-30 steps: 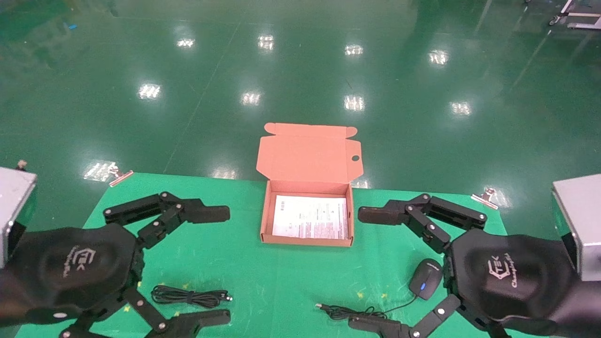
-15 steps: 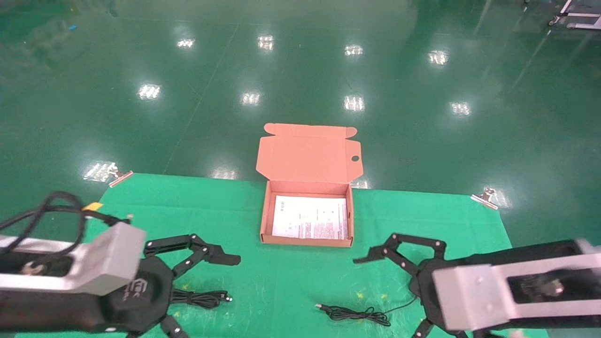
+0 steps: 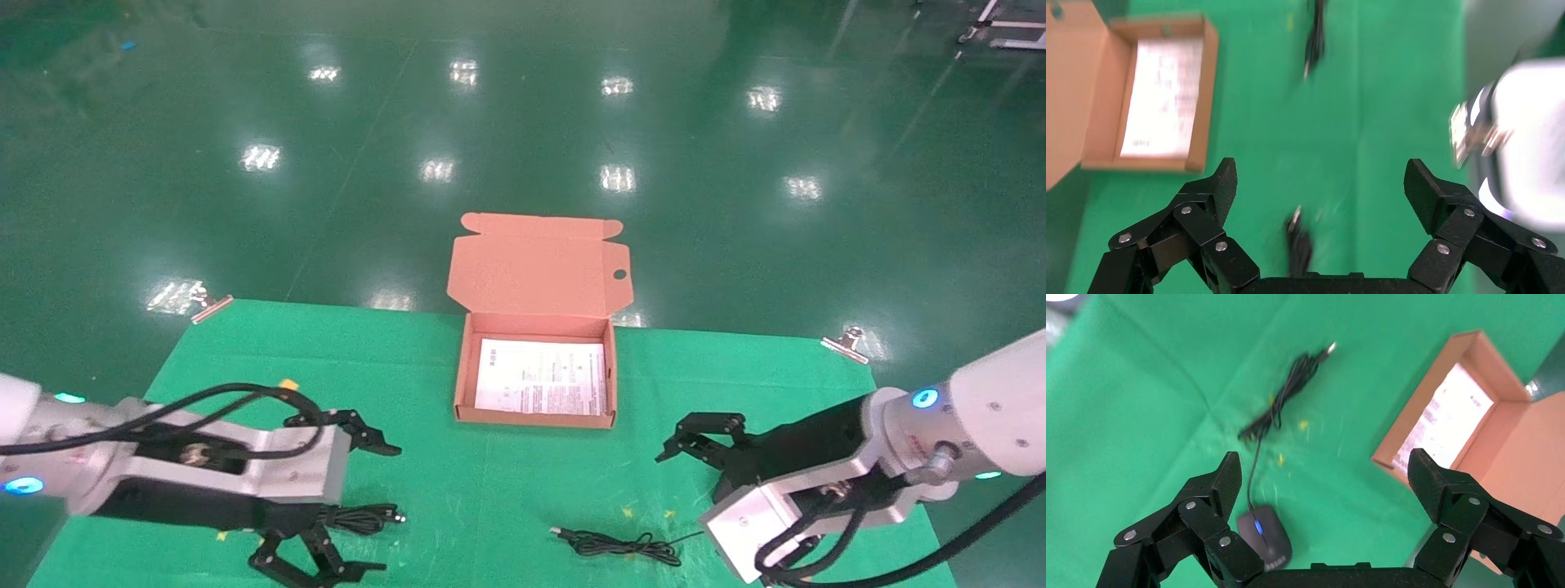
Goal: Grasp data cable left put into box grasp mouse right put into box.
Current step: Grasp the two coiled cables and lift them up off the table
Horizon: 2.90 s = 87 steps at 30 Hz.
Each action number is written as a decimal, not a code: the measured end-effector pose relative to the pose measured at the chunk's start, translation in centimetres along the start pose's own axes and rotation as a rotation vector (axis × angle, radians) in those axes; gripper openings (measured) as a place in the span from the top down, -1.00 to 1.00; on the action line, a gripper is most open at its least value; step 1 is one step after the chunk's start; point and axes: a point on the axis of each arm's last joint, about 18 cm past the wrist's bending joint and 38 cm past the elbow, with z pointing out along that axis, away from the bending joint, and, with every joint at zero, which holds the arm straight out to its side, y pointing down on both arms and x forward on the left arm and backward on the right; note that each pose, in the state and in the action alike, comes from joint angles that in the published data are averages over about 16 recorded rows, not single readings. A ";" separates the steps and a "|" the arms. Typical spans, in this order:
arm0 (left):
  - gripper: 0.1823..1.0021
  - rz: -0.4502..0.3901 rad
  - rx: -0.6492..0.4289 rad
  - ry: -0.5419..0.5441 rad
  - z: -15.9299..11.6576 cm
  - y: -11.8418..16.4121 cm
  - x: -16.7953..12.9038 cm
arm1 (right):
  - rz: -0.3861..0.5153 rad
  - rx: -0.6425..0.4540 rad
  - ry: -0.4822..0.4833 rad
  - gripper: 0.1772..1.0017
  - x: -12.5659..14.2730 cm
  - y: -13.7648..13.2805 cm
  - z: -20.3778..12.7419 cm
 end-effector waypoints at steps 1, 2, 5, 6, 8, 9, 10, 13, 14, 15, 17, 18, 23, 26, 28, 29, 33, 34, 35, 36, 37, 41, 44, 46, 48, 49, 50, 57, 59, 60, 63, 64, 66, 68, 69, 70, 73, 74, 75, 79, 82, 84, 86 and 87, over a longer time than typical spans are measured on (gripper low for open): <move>-1.00 0.013 -0.030 -0.002 0.4 0.3 -0.1 | -0.011 -0.018 -0.008 -1.00 0.0 0.2 0.4; -1.00 0.026 -0.059 -0.003 0.8 0.6 -0.3 | -0.021 -0.036 -0.016 -1.00 0.0 0.3 0.8; -1.00 0.065 -0.144 -0.008 2.0 1.6 -0.6 | -0.038 -0.087 -0.035 -1.00 -0.2 0.8 2.2; -1.00 0.075 -0.169 -0.009 2.4 1.9 -0.6 | -0.039 -0.103 -0.040 -1.00 -0.3 1.0 2.6; -1.00 0.094 -0.218 -0.009 3.3 2.6 -0.7 | -0.040 -0.133 -0.048 -1.00 -0.5 1.3 3.6; -1.00 0.099 -0.239 -0.008 3.7 2.9 -0.6 | -0.037 -0.146 -0.050 -1.00 -0.6 1.5 4.0; -1.00 0.104 -0.259 -0.006 4.1 3.2 -0.6 | -0.033 -0.158 -0.052 -1.00 -0.8 1.6 4.5; -1.00 0.106 -0.311 -0.002 5.3 4.2 -0.5 | -0.008 -0.188 -0.055 -1.00 -1.3 1.9 5.8; -1.00 0.105 -0.326 -0.001 5.7 4.6 -0.5 | 0.003 -0.196 -0.055 -1.00 -1.5 2.0 6.3; -1.00 0.100 -0.339 0.000 6.1 4.9 -0.5 | 0.015 -0.202 -0.055 -1.00 -1.7 2.0 6.7; -1.00 0.086 -0.360 0.003 6.8 5.6 -0.5 | 0.041 -0.209 -0.056 -1.00 -2.1 2.0 7.6; -1.00 0.075 -0.368 0.004 7.1 5.9 -0.5 | 0.056 -0.210 -0.056 -1.00 -2.2 1.9 8.1; -1.00 -0.004 -0.390 0.011 8.7 7.6 -0.8 | 0.136 -0.200 -0.065 -1.00 -3.0 1.6 10.2; -1.00 -0.064 -0.394 0.012 9.3 8.7 -1.2 | 0.188 -0.186 -0.070 -1.00 -3.3 1.3 11.4; -1.00 -0.104 -0.394 0.011 9.6 9.4 -1.4 | 0.222 -0.176 -0.074 -1.00 -3.4 1.2 12.1; -1.00 -0.123 -0.393 0.011 9.8 9.7 -1.6 | 0.237 -0.172 -0.075 -1.00 -3.4 1.1 12.5; -1.00 -0.190 -0.387 0.008 10.2 10.9 -2.1 | 0.290 -0.159 -0.081 -1.00 -3.4 1.1 14.0; -1.00 -0.203 -0.386 0.007 10.2 11.2 -2.2 | 0.301 -0.156 -0.082 -1.00 -3.4 1.1 14.3; -1.00 -0.214 -0.385 0.006 10.3 11.5 -2.3 | 0.311 -0.154 -0.083 -1.00 -3.4 1.1 14.6; -1.00 -0.224 -0.385 0.005 10.3 11.7 -2.4 | 0.319 -0.153 -0.084 -1.00 -3.3 1.1 14.9; -1.00 -0.234 -0.384 0.004 10.4 11.9 -2.5 | 0.328 -0.151 -0.084 -1.00 -3.3 1.1 15.2; -1.00 -0.261 -0.380 -0.003 10.6 12.7 -2.8 | 0.355 -0.149 -0.084 -1.00 -3.2 1.2 16.3; -1.00 -0.270 -0.379 -0.007 10.7 13.2 -2.9 | 0.366 -0.150 -0.084 -1.00 -3.1 1.3 16.9; -1.00 -0.276 -0.380 -0.011 10.8 13.5 -3.0 | 0.372 -0.152 -0.083 -1.00 -3.1 1.3 17.2; -1.00 -0.282 -0.381 -0.015 10.8 13.8 -3.0 | 0.376 -0.153 -0.082 -1.00 -3.1 1.4 17.5; -1.00 -0.284 -0.381 -0.017 10.9 13.9 -3.0 | 0.378 -0.154 -0.081 -1.00 -3.1 1.4 17.6; -0.99 -0.286 -0.382 -0.019 10.9 14.0 -3.0 | 0.380 -0.155 -0.080 -1.00 -3.1 1.4 17.7; -0.97 -0.294 -0.383 -0.028 10.9 14.3 -3.0 | 0.385 -0.158 -0.077 -0.97 -3.1 1.5 18.0; -0.95 -0.295 -0.383 -0.029 10.9 14.4 -3.1 | 0.385 -0.158 -0.076 -0.95 -3.1 1.5 18.0; -0.94 -0.294 -0.383 -0.029 10.9 14.3 -3.1 | 0.385 -0.158 -0.076 -0.94 -3.1 1.5 17.9; -0.88 -0.291 -0.382 -0.028 10.9 14.2 -3.1 | 0.384 -0.157 -0.076 -0.89 -3.1 1.5 17.9; -0.86 -0.289 -0.381 -0.028 10.9 14.2 -3.1 | 0.384 -0.157 -0.077 -0.87 -3.1 1.5 17.9; -0.82 -0.287 -0.381 -0.027 10.9 14.1 -3.1 | 0.383 -0.156 -0.077 -0.81 -3.1 1.5 17.9; -0.76 -0.286 -0.380 -0.025 10.9 14.1 -3.1 | 0.383 -0.156 -0.077 -0.75 -3.1 1.4 17.8; -0.72 -0.285 -0.380 -0.025 10.9 14.1 -3.1 | 0.383 -0.156 -0.077 -0.73 -3.1 1.4 17.8; -0.68 -0.284 -0.380 -0.024 10.9 14.1 -3.1 | 0.383 -0.155 -0.077 -0.70 -3.1 1.4 17.8; -0.58 -0.283 -0.379 -0.023 10.9 14.0 -3.1 | 0.383 -0.155 -0.077 -0.56 -3.1 1.4 17.8; -0.52 -0.282 -0.379 -0.023 10.9 14.0 -3.1 | 0.382 -0.155 -0.077 -0.51 -3.1 1.4 17.8; -0.47 -0.282 -0.379 -0.023 10.9 14.0 -3.1 | 0.382 -0.155 -0.077 -0.48 -3.1 1.4 17.8; -0.27 -0.280 -0.379 -0.021 10.9 14.0 -3.1 | 0.382 -0.154 -0.077 -0.24 -3.1 1.4 17.7; -0.08 -0.279 -0.379 -0.021 10.9 13.9 -3.1 | 0.382 -0.154 -0.077 -0.06 -3.1 1.4 17.7; 0.03 -0.278 -0.379 -0.021 10.9 13.9 -3.1 | 0.382 -0.154 -0.077 0.07 -3.1 1.4 17.7; 0.14 -0.278 -0.379 -0.020 10.9 13.9 -3.1 | 0.382 -0.154 -0.077 0.20 -3.1 1.4 17.7; 0.20 -0.277 -0.379 -0.020 10.9 13.9 -3.1 | 0.382 -0.154 -0.077 0.24 -3.1 1.4 17.7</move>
